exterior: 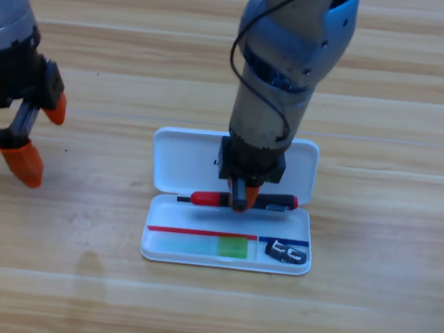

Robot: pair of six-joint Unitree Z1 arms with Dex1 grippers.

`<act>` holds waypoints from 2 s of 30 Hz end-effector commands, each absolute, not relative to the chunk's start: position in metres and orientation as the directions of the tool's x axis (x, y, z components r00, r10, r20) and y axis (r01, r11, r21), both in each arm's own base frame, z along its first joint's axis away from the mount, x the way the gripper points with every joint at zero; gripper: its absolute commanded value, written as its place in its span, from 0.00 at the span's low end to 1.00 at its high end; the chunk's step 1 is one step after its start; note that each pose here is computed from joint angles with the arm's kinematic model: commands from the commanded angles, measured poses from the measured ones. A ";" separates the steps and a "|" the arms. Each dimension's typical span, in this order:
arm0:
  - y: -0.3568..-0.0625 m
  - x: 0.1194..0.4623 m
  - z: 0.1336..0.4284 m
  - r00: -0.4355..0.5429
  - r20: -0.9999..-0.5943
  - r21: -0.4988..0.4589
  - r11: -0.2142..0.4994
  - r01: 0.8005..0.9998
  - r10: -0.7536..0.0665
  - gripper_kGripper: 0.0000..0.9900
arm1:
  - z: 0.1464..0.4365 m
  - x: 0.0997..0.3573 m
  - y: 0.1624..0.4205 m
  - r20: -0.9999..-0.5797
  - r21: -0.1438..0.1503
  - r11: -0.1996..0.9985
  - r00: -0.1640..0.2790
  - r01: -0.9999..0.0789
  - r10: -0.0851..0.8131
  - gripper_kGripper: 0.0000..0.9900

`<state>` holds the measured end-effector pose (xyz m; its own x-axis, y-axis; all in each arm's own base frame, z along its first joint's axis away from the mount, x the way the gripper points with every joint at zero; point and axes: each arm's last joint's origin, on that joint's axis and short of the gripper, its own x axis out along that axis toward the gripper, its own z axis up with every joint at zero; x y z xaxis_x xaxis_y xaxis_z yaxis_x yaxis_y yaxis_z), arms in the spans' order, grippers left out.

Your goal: Clean up eraser and pencils

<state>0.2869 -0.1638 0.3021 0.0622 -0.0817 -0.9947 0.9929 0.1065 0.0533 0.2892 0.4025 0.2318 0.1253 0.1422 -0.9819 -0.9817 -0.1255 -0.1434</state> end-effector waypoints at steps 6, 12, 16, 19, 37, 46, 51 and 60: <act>-0.157 0.290 0.283 0.017 -0.997 0.008 0.118 0.993 -0.079 1.00 | 0.192 0.279 0.416 -0.995 -0.089 -0.149 0.083 -0.985 0.050 0.00; -0.158 0.290 0.283 0.015 -0.996 0.005 0.118 0.993 -0.083 1.00 | 0.197 0.278 0.416 -0.994 -0.095 -0.137 0.088 -0.986 0.057 0.00; -0.158 0.290 0.282 0.012 -0.997 0.002 0.119 0.993 -0.083 1.00 | 0.206 0.276 0.414 -0.993 -0.104 -0.123 0.096 -0.987 0.070 0.94; -0.158 0.291 0.281 0.008 -0.997 -0.002 0.119 0.993 -0.082 1.00 | 0.225 0.274 0.409 -0.988 -0.124 -0.109 0.113 -0.986 0.101 1.00; -0.144 0.332 0.302 0.149 -0.963 0.100 0.216 0.971 -0.226 1.00 | 0.408 0.150 0.276 -0.876 -0.120 -0.106 0.055 -0.987 0.479 1.00; -0.131 0.431 0.280 0.174 -0.891 0.051 0.287 0.957 -0.420 0.47 | 0.395 0.145 0.283 -0.862 -0.028 -0.038 0.005 -0.999 0.507 1.00; -0.142 0.465 0.240 0.049 -0.821 -0.095 0.220 0.971 -0.569 0.00 | 0.396 0.143 0.283 -0.839 -0.007 -0.004 0.004 -1.000 0.544 1.00; -0.172 0.470 0.153 -0.208 -0.695 -0.382 0.108 0.918 -0.688 0.00 | 0.393 0.141 0.284 -0.834 0.033 -0.019 -0.038 -0.999 0.551 1.00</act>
